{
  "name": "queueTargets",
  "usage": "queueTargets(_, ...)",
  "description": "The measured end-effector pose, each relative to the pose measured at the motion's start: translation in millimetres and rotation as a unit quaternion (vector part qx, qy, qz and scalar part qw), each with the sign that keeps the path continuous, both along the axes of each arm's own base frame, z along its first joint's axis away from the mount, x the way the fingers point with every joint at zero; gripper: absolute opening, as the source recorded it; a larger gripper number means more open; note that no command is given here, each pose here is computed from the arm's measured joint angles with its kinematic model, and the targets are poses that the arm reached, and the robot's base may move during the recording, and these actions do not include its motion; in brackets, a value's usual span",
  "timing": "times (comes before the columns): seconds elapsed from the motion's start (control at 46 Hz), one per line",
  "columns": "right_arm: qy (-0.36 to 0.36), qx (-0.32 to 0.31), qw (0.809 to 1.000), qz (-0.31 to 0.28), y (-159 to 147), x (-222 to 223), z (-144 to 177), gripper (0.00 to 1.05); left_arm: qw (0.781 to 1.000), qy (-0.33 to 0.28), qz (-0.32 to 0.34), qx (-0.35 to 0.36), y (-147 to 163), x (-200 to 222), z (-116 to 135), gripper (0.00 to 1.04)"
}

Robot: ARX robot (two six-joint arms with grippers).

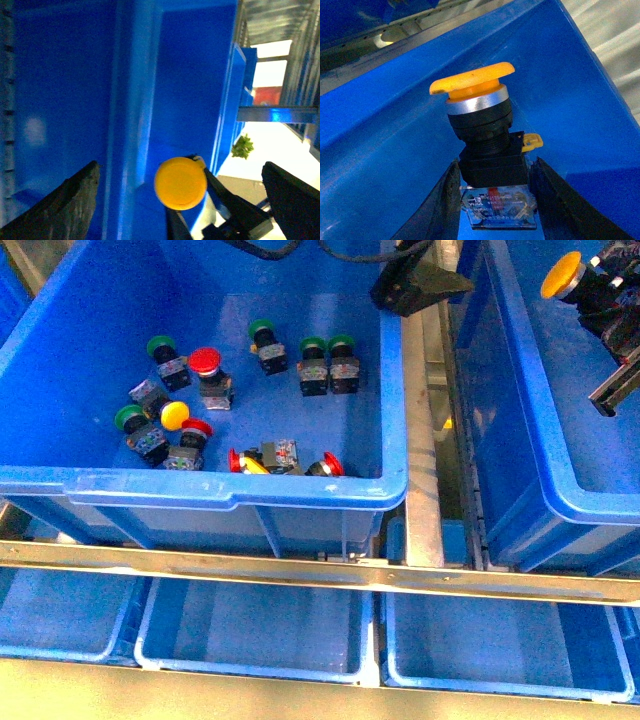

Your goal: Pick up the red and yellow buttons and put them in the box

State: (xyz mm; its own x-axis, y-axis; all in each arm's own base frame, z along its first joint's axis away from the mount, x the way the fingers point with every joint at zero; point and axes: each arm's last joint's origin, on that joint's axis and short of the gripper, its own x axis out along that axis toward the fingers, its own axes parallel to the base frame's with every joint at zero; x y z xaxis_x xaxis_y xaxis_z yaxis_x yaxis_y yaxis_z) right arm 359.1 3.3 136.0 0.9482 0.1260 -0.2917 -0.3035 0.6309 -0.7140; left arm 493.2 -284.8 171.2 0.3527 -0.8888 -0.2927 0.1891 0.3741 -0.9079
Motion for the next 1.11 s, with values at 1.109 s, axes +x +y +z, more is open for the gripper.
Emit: queueTargets(1.109,0.001,-0.012,1.0,-0.008,2,-9,13,0.34,0.968,-0.087,0.116,0.203,137,-51,-19,0.96)
